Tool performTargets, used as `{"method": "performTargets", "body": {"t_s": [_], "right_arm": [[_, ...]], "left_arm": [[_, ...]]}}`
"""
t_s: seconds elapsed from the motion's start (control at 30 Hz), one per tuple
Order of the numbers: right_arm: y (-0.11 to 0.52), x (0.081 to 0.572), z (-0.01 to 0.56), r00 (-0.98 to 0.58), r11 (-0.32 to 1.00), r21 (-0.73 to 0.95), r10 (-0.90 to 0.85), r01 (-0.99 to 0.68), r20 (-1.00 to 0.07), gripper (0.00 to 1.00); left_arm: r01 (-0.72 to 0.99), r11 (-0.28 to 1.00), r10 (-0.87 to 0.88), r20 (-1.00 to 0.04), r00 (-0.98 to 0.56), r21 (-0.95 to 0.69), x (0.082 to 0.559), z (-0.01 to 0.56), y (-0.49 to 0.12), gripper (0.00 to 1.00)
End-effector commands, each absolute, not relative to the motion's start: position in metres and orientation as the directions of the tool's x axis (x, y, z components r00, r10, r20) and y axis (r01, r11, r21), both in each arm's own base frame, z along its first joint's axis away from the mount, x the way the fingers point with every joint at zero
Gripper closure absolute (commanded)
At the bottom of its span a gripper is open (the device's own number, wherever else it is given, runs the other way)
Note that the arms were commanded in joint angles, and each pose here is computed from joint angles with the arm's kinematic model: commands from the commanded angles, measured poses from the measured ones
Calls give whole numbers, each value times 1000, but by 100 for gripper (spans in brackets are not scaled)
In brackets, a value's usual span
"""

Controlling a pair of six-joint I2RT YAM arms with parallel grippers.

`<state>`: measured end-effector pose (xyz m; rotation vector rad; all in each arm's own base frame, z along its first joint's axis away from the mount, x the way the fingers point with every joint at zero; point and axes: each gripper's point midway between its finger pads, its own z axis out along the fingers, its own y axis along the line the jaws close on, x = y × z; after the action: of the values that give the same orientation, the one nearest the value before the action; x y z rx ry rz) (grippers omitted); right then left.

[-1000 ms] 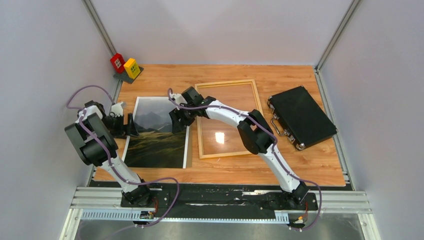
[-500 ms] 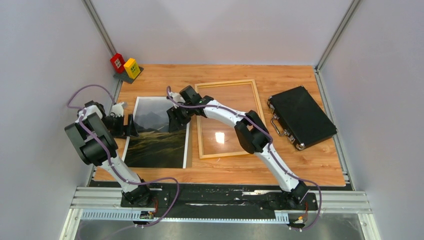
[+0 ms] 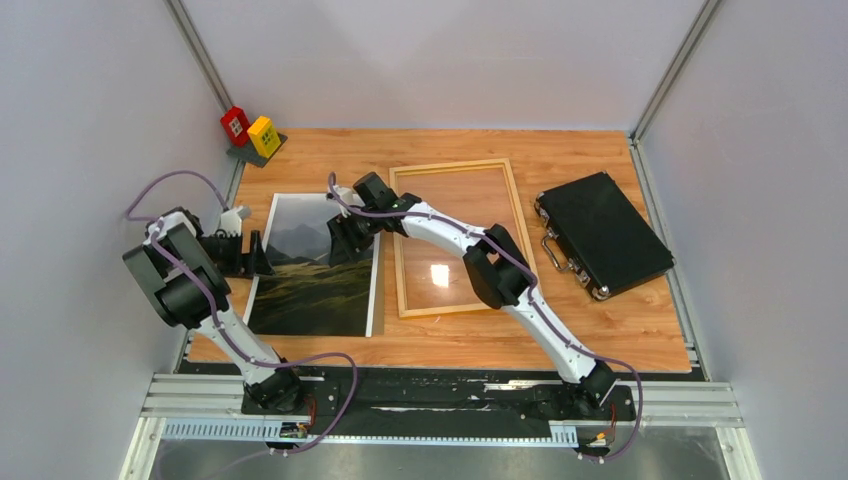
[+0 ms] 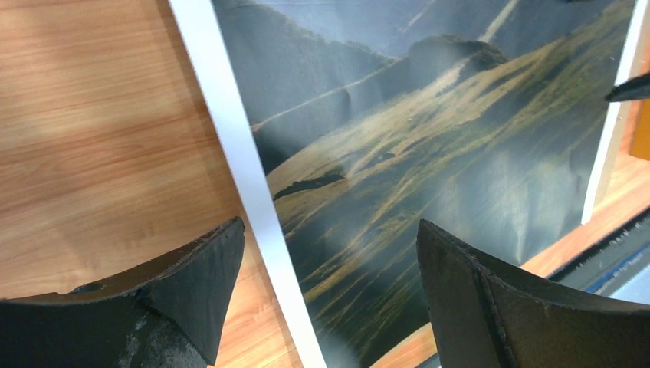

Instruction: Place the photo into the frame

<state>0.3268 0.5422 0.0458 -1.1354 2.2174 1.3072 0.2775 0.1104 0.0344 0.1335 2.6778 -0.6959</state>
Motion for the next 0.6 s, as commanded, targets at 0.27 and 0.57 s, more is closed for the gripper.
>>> {"method": "performTargets", "body": {"t_s": [0.27,0.57], "right_arm": [[545,321,29,-639,281,586,-487,-760,-595,37],[544,325,26,-635,302,566,-486,-767,-600,37]], "left_arm": [[223,752,-8,-347,-938,-620,252,43,77,19],[259,770,-17,-425,-905,-583,257,79,73,21]]}}
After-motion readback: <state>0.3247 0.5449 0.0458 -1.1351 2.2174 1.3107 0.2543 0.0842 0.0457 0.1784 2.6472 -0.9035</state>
